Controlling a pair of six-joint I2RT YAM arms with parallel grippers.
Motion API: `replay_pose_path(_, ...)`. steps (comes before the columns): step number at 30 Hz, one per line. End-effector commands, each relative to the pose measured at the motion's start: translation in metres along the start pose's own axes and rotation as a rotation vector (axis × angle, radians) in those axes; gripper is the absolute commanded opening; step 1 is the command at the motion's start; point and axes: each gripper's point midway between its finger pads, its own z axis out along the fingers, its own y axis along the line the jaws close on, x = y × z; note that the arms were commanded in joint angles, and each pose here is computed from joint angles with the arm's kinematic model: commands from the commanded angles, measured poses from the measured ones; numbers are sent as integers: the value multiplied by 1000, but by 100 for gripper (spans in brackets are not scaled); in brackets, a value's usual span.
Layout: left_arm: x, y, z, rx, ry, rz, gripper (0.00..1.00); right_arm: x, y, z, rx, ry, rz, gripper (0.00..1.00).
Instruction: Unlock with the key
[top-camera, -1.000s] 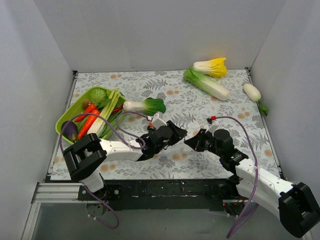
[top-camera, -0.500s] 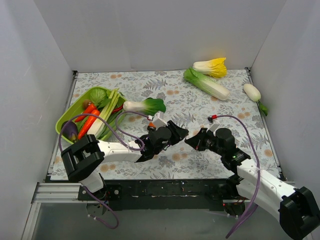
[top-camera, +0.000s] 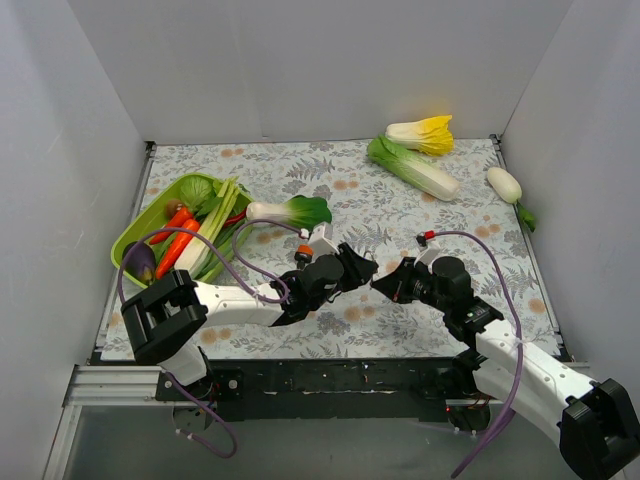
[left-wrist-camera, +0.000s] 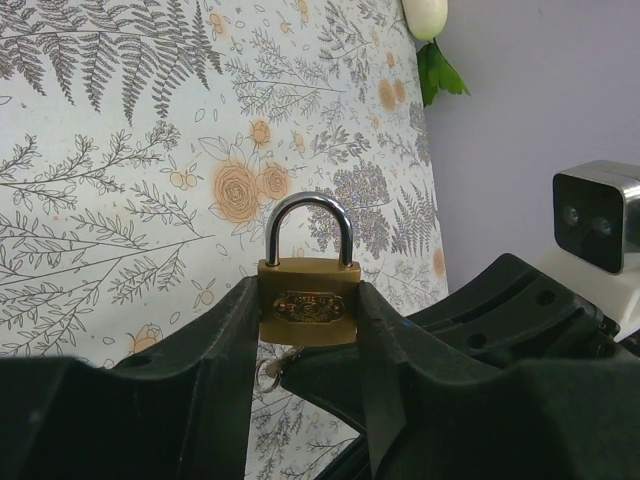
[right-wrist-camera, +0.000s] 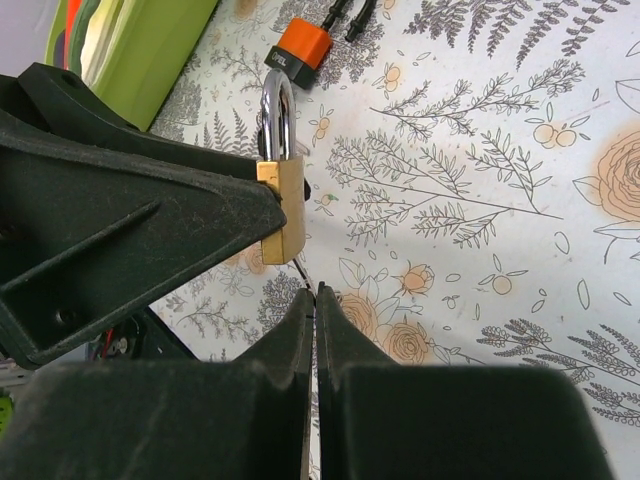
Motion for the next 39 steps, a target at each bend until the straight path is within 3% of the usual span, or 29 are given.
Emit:
replay_pose_path(1, 28, -7, -21, 59, 109, 90, 0, -71, 24, -3, -32, -238, -38, 1)
replay_pose_path(15, 32, -29, -34, 249, 125, 199, 0, -75, 37, -8, -119, -223, 20, 1)
replay_pose_path(39, 41, -19, -35, 239, 121, 353, 0, -92, 42, -24, -155, -306, 30, 1)
